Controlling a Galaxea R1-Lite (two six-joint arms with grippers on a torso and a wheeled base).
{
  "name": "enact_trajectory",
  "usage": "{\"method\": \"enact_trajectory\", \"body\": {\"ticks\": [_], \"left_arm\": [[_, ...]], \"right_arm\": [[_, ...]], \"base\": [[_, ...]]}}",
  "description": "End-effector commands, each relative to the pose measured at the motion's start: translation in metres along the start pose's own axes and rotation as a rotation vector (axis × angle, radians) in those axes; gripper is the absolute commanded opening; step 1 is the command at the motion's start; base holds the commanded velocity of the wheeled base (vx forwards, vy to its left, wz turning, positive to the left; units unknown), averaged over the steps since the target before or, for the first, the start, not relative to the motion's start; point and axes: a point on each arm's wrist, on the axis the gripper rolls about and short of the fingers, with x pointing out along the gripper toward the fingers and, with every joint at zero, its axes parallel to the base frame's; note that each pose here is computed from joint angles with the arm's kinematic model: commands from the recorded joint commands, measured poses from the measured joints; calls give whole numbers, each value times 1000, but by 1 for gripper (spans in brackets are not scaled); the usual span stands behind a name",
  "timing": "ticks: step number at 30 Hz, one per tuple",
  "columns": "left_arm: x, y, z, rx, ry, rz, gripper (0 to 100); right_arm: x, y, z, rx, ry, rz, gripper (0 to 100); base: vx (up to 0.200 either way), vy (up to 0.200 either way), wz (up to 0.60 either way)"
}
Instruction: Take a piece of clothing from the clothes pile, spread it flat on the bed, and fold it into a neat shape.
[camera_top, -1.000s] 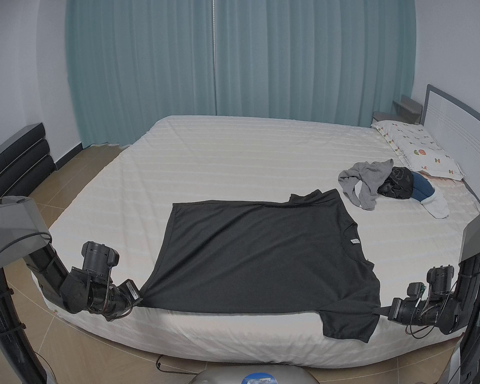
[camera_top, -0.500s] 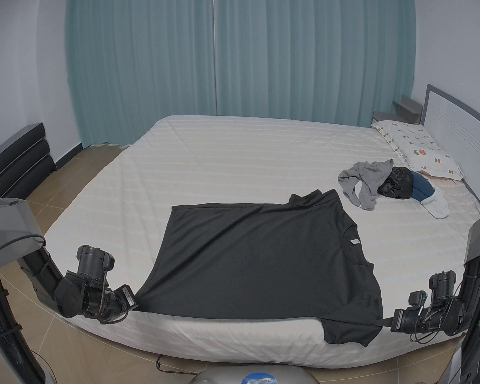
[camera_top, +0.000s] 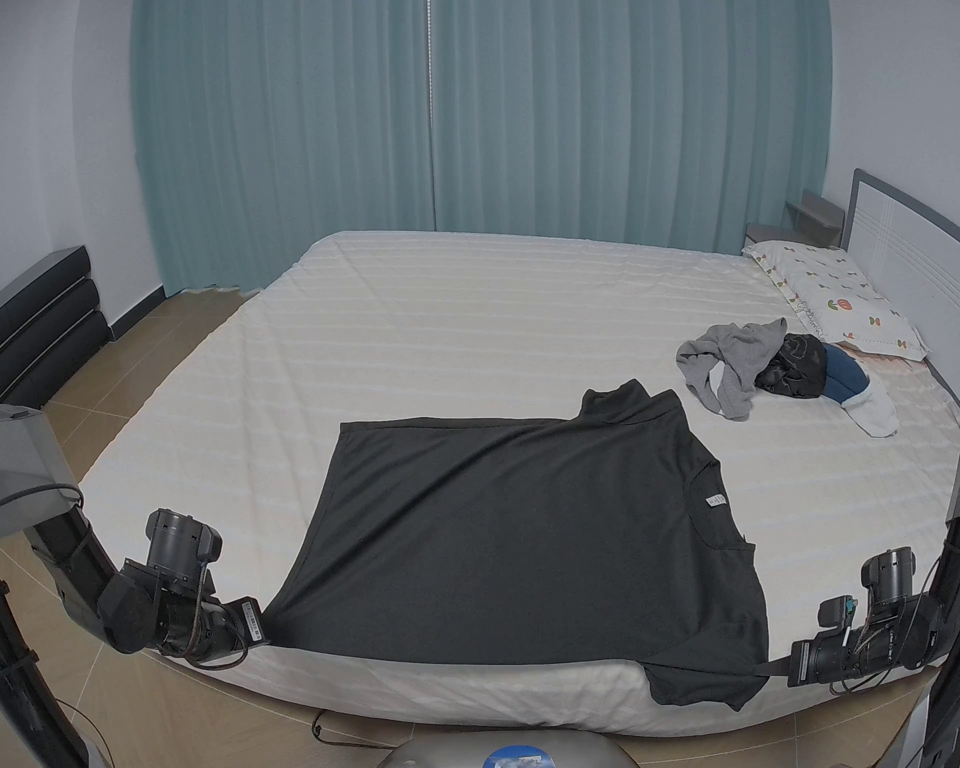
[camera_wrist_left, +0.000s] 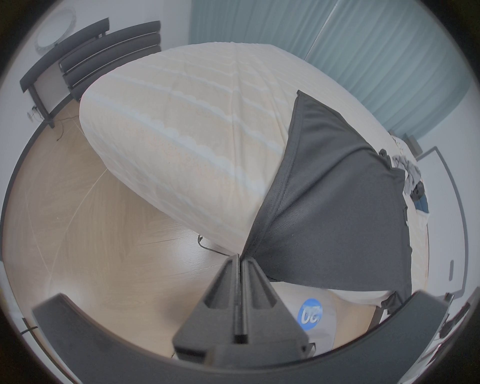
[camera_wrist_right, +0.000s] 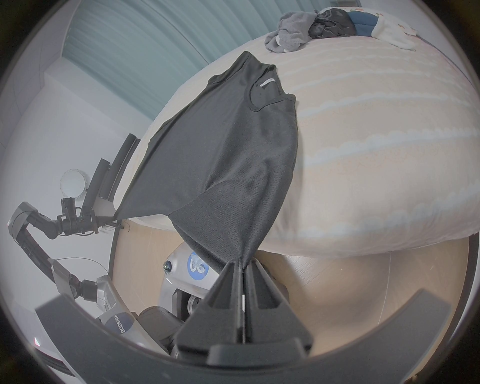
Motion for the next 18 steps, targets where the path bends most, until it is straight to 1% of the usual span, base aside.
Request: {"method": "enact_trajectory", "body": {"ticks": [1, 6, 11, 14, 18], "left_arm": [[-4, 3, -6, 26, 12, 6, 0], [-4, 5, -11, 46, 29, 14, 0], [-5, 8, -18, 99, 54, 25, 0], [-6, 9, -21, 118, 63, 27, 0], [-7, 5, -28, 155, 81, 18, 0]], "right_arm": [[-6, 3, -3, -6, -5, 0, 0], [-12, 7, -5, -28, 8, -9, 0], [-17, 7, -10, -56, 39, -17, 0], [-21, 6, -10, -62, 34, -31, 0], [-26, 6, -12, -81, 33, -53, 0]], "base": [[0, 0, 0], [0, 0, 0], [0, 0, 0], [0, 0, 0], [0, 0, 0]]}}
